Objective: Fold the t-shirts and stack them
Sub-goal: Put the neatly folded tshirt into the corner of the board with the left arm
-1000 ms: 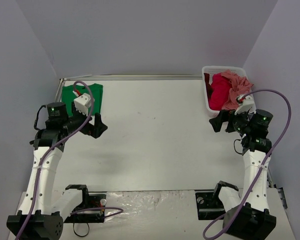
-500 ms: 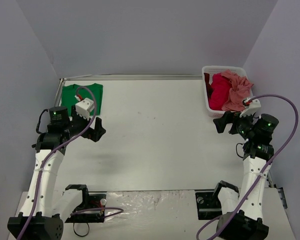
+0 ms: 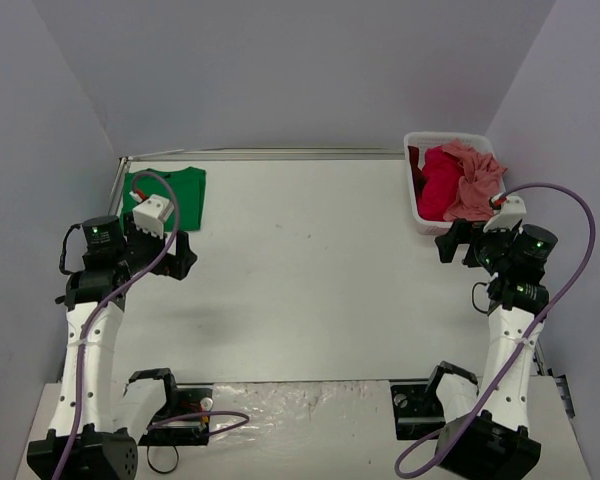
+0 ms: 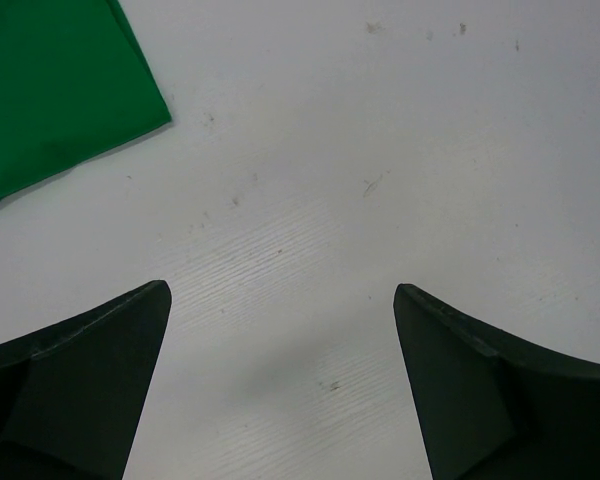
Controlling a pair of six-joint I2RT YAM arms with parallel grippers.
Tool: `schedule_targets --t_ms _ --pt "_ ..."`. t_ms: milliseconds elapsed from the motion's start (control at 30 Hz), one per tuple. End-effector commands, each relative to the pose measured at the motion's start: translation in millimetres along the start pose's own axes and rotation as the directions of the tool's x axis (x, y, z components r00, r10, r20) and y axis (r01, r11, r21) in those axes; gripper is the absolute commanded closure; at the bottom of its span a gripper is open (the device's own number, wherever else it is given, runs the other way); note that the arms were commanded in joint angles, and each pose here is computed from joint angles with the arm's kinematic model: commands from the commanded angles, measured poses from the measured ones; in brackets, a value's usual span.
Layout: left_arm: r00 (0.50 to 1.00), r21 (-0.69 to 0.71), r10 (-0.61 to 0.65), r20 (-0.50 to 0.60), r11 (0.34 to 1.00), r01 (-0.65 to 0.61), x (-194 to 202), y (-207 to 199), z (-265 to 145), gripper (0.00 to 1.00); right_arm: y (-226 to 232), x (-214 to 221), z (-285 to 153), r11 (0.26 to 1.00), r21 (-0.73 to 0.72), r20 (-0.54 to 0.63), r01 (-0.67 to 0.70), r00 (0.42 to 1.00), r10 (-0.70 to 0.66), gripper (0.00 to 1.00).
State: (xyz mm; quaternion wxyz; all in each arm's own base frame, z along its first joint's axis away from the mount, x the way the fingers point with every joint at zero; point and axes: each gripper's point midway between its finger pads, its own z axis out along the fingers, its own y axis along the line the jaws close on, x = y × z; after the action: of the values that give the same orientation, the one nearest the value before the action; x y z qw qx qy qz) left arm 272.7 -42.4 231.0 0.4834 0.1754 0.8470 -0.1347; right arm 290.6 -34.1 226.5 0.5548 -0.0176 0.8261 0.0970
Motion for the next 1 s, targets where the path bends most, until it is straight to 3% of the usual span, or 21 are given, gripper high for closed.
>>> schedule_targets --t_ms 0,300,567,800,967 --pt "1.0 0.009 0.004 0.029 1.0 -0.004 -7 0 -2 0.06 -2 -15 -3 0.999 0.012 0.047 0.041 0.998 -0.042 0.0" --pt "1.0 0.004 -0.013 0.018 1.0 0.013 -4 5 -1 0.06 -11 -11 -1 0.998 0.053 0.03 0.039 0.999 -0.04 0.0" --pt "0.999 0.005 -0.036 -0.028 0.999 0.036 4 11 6 0.06 -36 -19 -4 0.978 0.204 0.06 -0.03 0.998 0.018 0.0" --pt "0.998 0.021 -0.048 -0.039 0.999 0.049 5 10 9 0.06 -25 -41 -21 0.978 0.205 0.173 -0.025 0.985 -0.011 0.0" --pt "0.998 0.032 -0.048 -0.029 0.998 0.049 4 7 6 0.06 -18 -43 -15 0.978 0.159 0.175 -0.139 0.978 0.111 0.0"
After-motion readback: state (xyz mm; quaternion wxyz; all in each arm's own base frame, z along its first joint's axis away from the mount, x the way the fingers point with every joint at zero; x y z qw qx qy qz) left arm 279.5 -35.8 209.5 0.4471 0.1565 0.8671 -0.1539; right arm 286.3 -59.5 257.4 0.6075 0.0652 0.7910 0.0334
